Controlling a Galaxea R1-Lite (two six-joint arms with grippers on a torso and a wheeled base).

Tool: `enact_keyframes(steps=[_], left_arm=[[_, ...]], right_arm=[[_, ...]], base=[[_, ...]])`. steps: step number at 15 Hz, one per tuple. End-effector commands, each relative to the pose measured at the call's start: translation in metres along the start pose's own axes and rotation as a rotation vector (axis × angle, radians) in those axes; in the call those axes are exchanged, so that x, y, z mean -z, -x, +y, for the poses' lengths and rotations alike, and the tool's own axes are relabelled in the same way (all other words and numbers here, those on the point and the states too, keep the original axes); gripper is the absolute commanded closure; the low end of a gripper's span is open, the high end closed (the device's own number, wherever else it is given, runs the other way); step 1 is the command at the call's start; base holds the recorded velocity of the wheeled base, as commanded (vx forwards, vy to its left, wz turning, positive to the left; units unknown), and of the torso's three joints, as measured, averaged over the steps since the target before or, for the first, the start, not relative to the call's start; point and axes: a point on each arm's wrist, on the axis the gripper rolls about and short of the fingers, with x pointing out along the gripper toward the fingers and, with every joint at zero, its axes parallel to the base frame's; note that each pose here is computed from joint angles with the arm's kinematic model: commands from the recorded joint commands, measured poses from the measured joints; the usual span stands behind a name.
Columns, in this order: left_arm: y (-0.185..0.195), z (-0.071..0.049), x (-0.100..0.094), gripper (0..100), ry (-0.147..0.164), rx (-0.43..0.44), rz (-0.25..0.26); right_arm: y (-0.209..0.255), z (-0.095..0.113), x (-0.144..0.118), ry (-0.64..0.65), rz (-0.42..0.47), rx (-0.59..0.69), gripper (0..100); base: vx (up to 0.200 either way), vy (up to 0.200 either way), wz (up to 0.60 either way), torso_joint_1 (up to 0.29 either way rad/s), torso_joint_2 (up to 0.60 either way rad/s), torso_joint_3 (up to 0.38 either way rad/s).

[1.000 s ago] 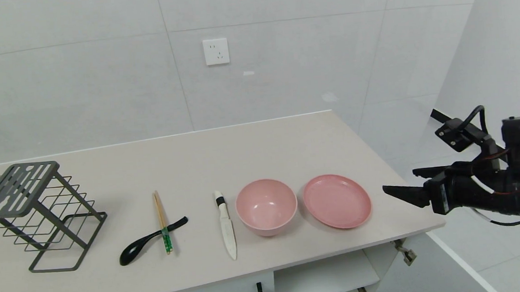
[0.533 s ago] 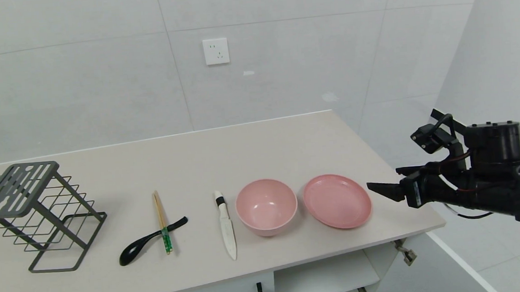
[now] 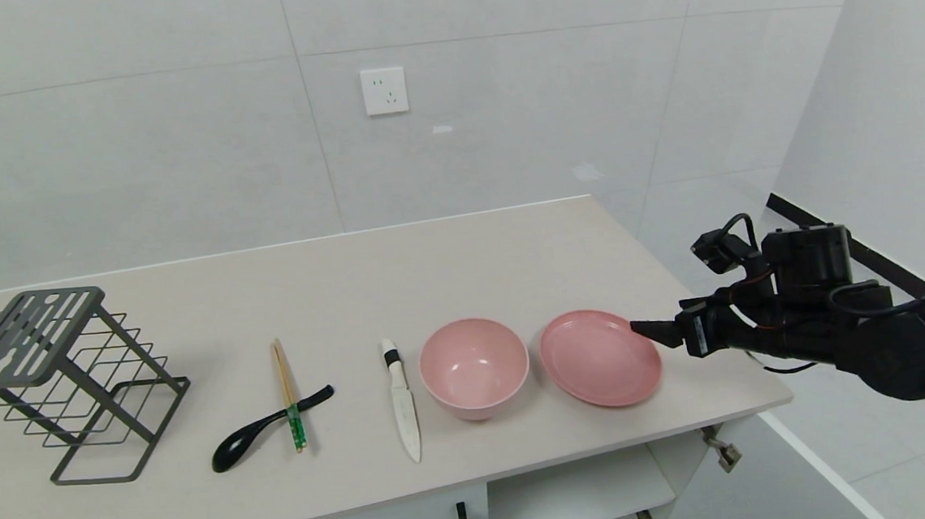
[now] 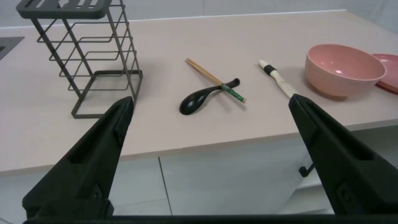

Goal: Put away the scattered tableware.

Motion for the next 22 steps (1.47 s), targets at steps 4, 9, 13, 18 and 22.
enact_keyframes(steps=[4, 9, 13, 18, 22], left_arm=[[0.0, 0.0, 0.0, 0, 0.0, -0.001, 0.0], [0.0, 0.0, 0.0, 0, 0.0, -0.001, 0.0], [0.0, 0.0, 0.0, 0, 0.001, -0.001, 0.0], [0.0, 0.0, 0.0, 0, 0.001, -0.001, 0.0], [0.0, 0.0, 0.0, 0, 0.001, -0.001, 0.0]], right_arm=[[-0.028, -0.011, 0.015, -0.021, 0.052, 0.008, 0], [-0.052, -0.017, 0.024, -0.029, 0.081, 0.038, 0], [-0.067, -0.013, 0.032, -0.025, 0.094, 0.026, 0], [-0.083, -0.003, 0.042, -0.006, 0.1, 0.0, 0], [-0.084, 0.006, 0.044, 0.005, 0.109, -0.022, 0]], base=[[0.0, 0.0, 0.0, 0.0, 0.0, 0.0], [0.0, 0.0, 0.0, 0.0, 0.0, 0.0], [0.0, 0.0, 0.0, 0.0, 0.0, 0.0], [0.0, 0.0, 0.0, 0.0, 0.0, 0.0], [0.0, 0.0, 0.0, 0.0, 0.0, 0.0]])
